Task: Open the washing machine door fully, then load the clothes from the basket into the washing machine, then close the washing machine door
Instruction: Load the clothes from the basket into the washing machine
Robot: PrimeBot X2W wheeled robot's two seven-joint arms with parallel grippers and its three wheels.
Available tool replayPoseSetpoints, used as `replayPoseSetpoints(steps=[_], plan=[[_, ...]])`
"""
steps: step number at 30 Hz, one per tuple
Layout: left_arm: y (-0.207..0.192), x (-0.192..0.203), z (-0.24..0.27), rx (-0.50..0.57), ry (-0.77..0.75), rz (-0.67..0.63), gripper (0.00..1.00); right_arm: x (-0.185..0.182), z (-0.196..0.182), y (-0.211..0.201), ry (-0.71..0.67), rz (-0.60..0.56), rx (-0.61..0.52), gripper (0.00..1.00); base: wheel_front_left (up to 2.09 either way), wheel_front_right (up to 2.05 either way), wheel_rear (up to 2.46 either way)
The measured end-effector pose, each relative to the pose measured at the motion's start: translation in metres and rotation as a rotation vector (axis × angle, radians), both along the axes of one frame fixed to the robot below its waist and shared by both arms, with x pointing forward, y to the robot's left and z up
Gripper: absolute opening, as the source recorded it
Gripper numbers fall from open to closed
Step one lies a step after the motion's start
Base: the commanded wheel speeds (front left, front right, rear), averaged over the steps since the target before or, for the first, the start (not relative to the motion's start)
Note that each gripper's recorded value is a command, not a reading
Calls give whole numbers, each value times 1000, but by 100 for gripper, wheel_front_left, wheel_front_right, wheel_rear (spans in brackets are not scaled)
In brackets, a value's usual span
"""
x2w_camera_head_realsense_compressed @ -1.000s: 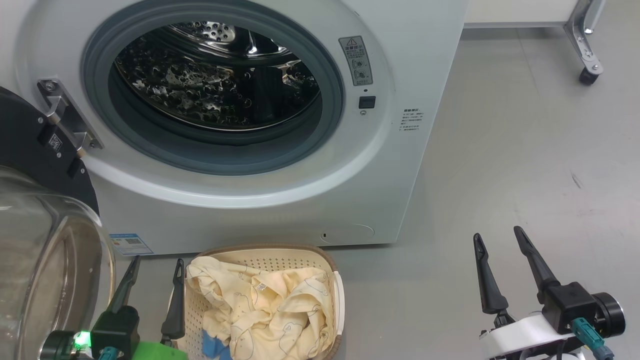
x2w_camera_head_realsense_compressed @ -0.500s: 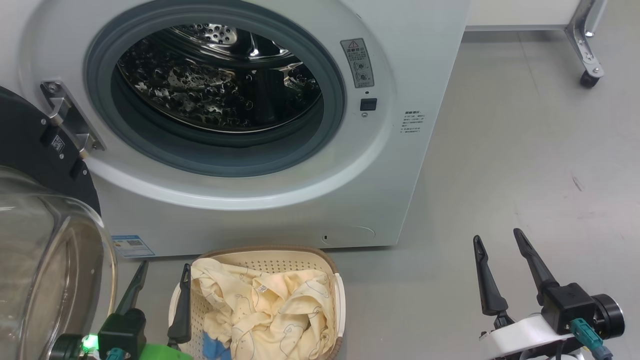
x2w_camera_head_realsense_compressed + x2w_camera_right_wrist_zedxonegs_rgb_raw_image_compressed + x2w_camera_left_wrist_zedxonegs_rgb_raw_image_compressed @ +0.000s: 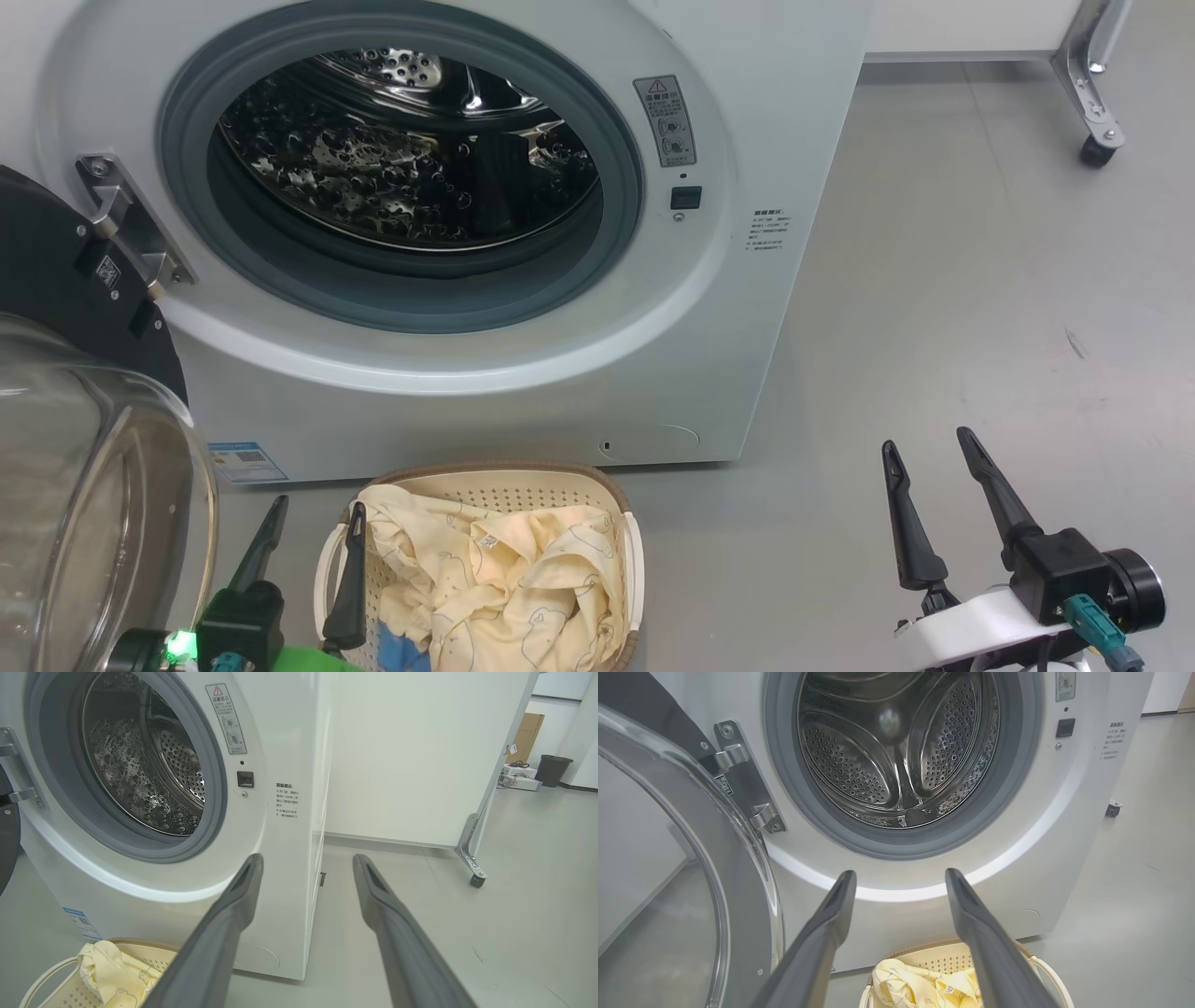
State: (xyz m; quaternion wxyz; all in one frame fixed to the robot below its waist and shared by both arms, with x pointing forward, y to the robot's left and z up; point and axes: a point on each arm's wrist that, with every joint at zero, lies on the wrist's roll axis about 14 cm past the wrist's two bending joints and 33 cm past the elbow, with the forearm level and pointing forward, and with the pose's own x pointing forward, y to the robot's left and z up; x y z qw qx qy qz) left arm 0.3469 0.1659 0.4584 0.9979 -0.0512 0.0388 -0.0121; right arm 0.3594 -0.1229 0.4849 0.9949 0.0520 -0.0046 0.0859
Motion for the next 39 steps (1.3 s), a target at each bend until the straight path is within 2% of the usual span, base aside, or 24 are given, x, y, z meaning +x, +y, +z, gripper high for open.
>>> replayPoseSetpoints(steps=[16,25,39], plan=[[-58,10,-52,-76,205,-204,100,17,-11,1,27,3,7,100,0,0,0],[-93,13,-101,-76,410,-341,100,35,-22,-1,47,-1,10,100,0,0,0],[-129,21,-170,-159,734,-452,100,61,-47,-8,92,-16,10,100,0,0,0]])
